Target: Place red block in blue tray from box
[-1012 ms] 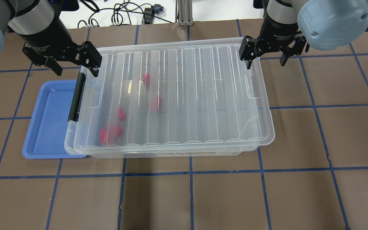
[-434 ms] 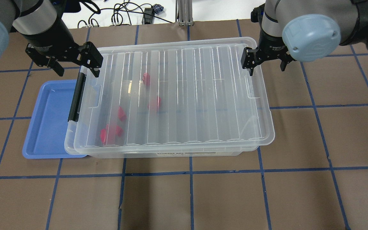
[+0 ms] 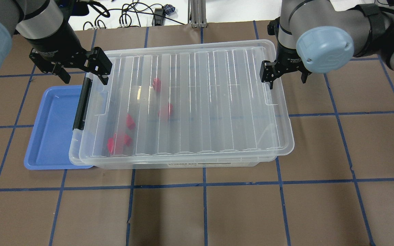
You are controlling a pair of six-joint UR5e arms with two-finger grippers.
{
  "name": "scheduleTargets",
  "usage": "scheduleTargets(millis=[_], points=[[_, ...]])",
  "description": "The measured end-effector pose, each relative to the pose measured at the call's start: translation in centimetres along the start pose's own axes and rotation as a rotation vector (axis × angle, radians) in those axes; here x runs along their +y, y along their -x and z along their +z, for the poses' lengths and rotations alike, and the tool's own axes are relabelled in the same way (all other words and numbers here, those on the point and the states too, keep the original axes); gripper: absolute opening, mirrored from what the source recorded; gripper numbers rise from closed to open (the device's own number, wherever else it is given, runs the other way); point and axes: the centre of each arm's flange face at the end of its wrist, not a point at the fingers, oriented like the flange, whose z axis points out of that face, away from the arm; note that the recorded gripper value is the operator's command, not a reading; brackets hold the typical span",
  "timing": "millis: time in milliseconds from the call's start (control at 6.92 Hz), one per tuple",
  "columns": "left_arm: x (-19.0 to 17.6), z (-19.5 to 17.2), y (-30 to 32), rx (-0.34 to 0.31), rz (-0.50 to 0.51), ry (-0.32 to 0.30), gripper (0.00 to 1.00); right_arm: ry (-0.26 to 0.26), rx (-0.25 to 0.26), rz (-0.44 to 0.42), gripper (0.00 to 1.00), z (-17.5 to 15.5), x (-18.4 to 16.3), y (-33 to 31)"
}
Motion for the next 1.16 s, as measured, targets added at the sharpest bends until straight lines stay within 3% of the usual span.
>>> scheduleTargets(millis=[578,1156], points=[[0.9,0.4,-3.7,0.001,0.079,0.019,1.00,0.017,0.061,-0.024,1.00,1.0,0.3,-0.7],[0.1,0.8,-3.8,0.002,0.087,0.029,1.00,0.031,0.089,0.030,1.00,1.5,-0.3,-5.0]])
